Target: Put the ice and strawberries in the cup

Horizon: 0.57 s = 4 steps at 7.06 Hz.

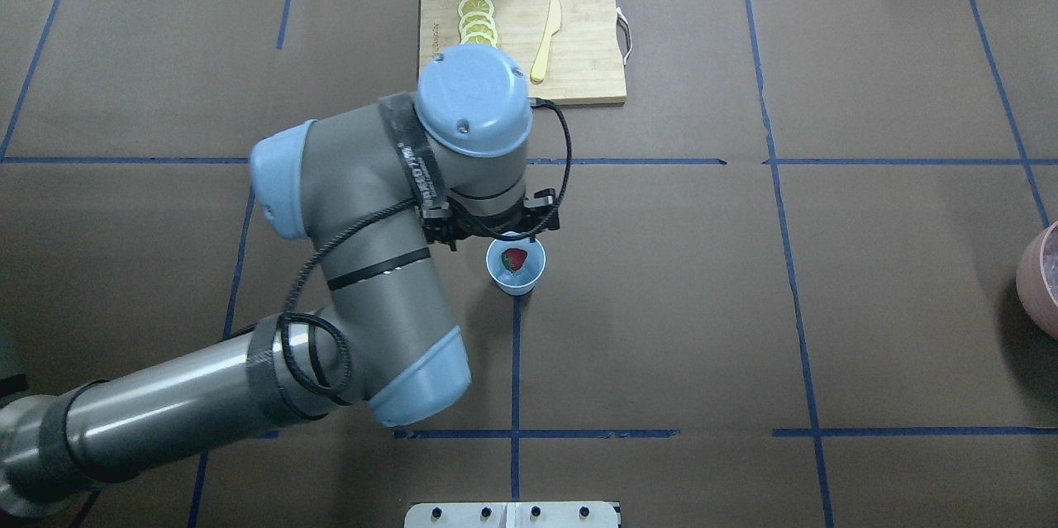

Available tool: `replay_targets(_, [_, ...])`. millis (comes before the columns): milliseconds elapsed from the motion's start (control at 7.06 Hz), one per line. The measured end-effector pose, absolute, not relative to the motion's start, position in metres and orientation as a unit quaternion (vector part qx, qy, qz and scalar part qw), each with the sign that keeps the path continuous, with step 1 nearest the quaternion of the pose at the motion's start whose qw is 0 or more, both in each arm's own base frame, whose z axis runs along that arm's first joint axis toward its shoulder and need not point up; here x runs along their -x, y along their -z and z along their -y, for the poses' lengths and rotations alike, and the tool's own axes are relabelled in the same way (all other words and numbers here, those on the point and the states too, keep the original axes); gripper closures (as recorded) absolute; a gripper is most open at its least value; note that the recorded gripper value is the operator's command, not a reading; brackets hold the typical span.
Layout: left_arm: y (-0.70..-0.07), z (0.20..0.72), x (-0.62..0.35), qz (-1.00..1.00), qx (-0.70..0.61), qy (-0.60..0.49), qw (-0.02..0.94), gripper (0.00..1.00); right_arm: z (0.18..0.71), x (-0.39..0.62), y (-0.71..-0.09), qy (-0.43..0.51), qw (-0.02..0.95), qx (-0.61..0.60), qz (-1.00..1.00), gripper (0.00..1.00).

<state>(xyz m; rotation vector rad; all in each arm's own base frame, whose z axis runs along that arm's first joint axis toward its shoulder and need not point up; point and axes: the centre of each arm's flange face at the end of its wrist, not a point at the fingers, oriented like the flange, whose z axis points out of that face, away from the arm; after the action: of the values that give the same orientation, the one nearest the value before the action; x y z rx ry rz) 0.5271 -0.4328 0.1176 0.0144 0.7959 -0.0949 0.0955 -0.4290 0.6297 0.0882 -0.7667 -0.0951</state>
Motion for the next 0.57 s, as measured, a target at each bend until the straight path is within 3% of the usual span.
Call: replay_targets(566, [-0.284, 0.526, -0.305, -0.361, -0.053, -0.106, 0.925, 0.00, 0.429, -0.095, -0.630, 0.046, 0.925, -0.042, 0.374, 0.00])
